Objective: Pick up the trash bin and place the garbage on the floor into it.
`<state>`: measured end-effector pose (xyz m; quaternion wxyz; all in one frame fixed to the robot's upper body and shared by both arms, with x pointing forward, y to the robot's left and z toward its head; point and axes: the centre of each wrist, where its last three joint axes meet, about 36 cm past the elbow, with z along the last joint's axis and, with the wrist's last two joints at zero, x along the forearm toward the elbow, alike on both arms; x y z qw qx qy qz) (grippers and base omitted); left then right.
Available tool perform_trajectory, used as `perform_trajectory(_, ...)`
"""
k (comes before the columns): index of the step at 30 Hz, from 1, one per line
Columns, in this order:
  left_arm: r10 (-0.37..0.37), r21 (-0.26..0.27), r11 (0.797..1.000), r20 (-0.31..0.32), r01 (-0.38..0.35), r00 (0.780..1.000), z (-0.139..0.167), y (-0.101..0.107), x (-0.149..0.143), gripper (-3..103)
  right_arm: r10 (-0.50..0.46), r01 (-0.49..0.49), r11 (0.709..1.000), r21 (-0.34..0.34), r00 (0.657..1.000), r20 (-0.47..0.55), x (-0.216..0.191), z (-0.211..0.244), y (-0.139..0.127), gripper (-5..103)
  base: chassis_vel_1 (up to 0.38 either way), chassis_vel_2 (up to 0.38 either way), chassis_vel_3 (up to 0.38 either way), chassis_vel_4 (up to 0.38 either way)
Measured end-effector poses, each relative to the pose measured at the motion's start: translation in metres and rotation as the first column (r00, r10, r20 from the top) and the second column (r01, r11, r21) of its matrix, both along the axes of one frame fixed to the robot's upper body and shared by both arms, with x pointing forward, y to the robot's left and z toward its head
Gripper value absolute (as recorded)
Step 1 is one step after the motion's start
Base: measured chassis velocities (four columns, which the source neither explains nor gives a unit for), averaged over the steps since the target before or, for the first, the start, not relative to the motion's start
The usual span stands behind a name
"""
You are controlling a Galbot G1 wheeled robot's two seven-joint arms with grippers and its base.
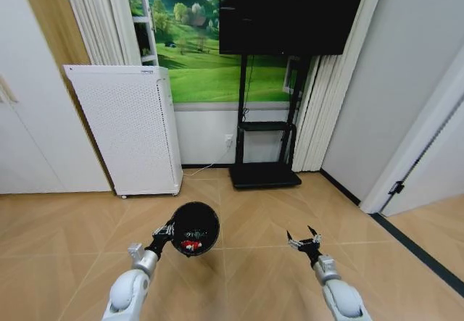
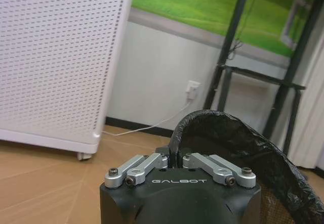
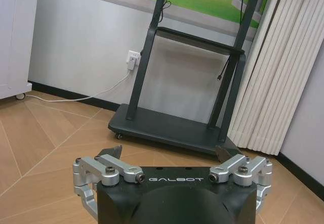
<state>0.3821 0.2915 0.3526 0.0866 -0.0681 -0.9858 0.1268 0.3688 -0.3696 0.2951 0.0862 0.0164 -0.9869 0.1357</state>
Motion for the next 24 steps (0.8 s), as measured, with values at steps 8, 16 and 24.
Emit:
perform_trajectory(8,0.317,-0.002,0.948,-0.111,-0.32,0.942,-0.007,-0.022,-0.003,7,0.016,-0.016,1.0,0.006,1.0,-0.002,0.0,-0.002,0.003,100,-0.018,-0.036,0.02,0.026)
perform_trajectory(16,0.609,-0.043,0.771,-0.238,-0.635,0.756,-0.033,-0.01,-0.002,7,0.03,-0.03,1.0,-0.006,1.0,0.001,0.003,0.007,0.001,100,0.0,0.0,0.0,0.0)
perform_trajectory(24,0.682,-0.172,0.67,-0.24,-0.722,0.691,-0.043,0.011,0.033,7,0.046,-0.046,0.999,-0.009,0.999,-0.004,0.008,0.017,0.006,100,0.0,0.0,0.0,0.0)
